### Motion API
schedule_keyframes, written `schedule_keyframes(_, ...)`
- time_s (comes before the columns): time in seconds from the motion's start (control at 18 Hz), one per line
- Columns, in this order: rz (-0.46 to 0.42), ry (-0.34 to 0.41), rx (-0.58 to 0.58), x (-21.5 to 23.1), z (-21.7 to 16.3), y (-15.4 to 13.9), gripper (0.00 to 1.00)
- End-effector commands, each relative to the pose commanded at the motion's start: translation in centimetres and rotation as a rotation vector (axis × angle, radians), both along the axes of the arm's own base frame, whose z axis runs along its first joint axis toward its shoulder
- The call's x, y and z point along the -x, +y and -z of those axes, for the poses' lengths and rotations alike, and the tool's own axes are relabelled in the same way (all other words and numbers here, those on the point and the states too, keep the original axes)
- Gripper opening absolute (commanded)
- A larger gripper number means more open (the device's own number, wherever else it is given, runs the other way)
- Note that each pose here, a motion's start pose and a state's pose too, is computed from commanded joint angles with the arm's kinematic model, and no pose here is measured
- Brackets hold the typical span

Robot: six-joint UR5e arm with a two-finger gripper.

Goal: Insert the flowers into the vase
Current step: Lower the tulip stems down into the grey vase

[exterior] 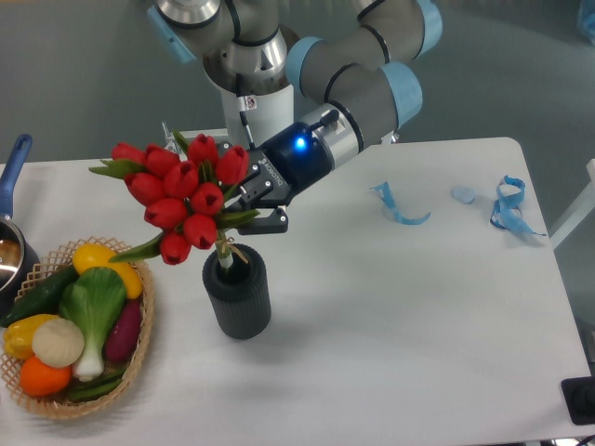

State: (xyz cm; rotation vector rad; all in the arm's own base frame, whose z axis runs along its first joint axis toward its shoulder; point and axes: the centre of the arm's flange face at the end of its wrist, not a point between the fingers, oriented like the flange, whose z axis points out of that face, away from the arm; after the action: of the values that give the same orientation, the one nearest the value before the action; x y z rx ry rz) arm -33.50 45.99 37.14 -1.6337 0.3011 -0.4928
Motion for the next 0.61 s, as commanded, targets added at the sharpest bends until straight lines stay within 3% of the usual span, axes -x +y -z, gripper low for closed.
schedule_keyframes(0.61,0.002,-0.023,0.016,-0.1,7.2,-0.4,0.18)
